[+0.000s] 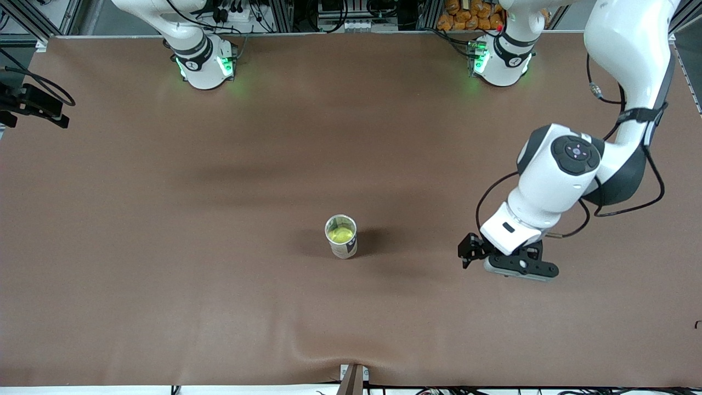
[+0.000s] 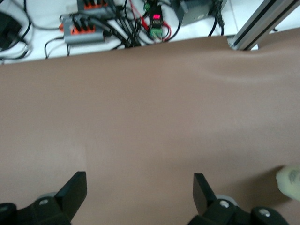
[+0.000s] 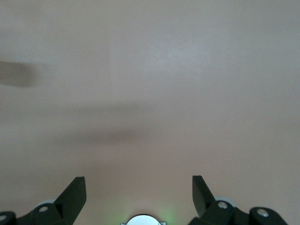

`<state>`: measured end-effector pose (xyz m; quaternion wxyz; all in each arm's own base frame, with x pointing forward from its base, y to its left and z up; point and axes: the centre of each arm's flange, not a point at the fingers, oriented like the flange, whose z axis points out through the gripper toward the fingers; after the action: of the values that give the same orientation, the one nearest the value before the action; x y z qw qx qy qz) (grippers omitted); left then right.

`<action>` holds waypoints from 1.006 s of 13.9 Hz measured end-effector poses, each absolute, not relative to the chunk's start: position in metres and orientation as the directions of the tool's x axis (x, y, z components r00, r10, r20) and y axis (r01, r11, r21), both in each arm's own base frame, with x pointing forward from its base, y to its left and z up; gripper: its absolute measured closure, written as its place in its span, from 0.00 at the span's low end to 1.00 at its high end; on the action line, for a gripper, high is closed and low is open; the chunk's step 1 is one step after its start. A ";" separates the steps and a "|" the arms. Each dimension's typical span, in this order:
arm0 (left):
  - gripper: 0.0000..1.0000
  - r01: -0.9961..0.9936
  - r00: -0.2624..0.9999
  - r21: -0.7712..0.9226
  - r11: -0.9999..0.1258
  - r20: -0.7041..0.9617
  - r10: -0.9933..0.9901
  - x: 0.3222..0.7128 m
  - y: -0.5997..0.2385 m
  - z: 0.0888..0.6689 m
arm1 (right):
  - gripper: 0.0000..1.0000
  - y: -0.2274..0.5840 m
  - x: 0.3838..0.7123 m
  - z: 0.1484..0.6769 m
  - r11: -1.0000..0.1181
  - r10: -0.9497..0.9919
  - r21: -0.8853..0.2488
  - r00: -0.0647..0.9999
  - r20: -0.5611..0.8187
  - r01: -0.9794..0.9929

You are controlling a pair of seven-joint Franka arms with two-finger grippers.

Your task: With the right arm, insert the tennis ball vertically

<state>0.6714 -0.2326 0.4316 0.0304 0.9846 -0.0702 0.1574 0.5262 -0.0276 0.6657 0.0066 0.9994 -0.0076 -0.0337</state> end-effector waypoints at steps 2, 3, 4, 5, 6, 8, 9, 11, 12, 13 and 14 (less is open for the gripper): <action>0.00 -0.108 0.964 -0.020 -0.994 0.244 -0.109 0.656 -0.231 0.457 | 0.00 -0.028 0.526 0.666 -1.000 -0.016 0.014 0.998 -0.068 -0.015; 0.00 -0.094 0.971 -0.053 -0.994 0.216 -0.103 0.648 -0.225 0.471 | 0.00 -0.028 0.526 0.666 -1.000 -0.016 0.014 0.998 -0.068 -0.015; 0.00 -0.080 0.977 -0.086 -0.993 0.190 -0.095 0.641 -0.218 0.483 | 0.00 -0.028 0.527 0.666 -1.000 -0.016 0.014 0.998 -0.068 -0.015; 0.00 -0.065 0.982 -0.117 -0.991 0.168 -0.084 0.634 -0.211 0.496 | 0.00 -0.028 0.527 0.666 -1.000 -0.016 0.014 0.998 -0.068 -0.015; 0.00 -0.048 0.985 -0.142 -0.989 0.157 -0.070 0.628 -0.202 0.508 | 0.00 -0.028 0.527 0.666 -1.000 -0.016 0.014 0.998 -0.068 -0.015; 0.00 0.003 0.985 -0.171 -0.985 0.168 -0.026 0.624 -0.176 0.532 | 0.00 -0.028 0.527 0.666 -1.000 -0.015 0.014 0.998 -0.067 -0.014; 0.00 0.031 0.983 -0.174 -0.984 0.184 -0.002 0.625 -0.161 0.542 | 0.00 -0.028 0.527 0.666 -1.000 -0.015 0.014 0.998 -0.068 -0.014; 0.00 0.074 0.975 -0.165 -0.984 0.219 0.037 0.632 -0.137 0.561 | 0.00 -0.028 0.527 0.666 -1.000 -0.016 0.014 0.998 -0.067 -0.015; 0.00 0.087 0.972 -0.160 -0.983 0.230 0.048 0.634 -0.131 0.567 | 0.00 -0.028 0.527 0.666 -1.000 -0.017 0.014 0.998 -0.067 -0.016; 0.00 0.097 0.970 -0.157 -0.983 0.237 0.058 0.636 -0.125 0.571 | 0.00 -0.030 0.526 0.666 -1.000 -0.020 0.013 0.998 -0.067 -0.019; 0.00 0.106 0.969 -0.157 -0.982 0.240 0.067 0.637 -0.120 0.574 | 0.00 -0.033 0.526 0.666 -1.000 -0.025 0.013 0.997 -0.068 -0.024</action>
<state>0.6366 -0.1201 0.5740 -0.0846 0.9885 0.0437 0.1175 0.5263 -0.0327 0.6656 0.0063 0.9993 -0.0122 -0.0339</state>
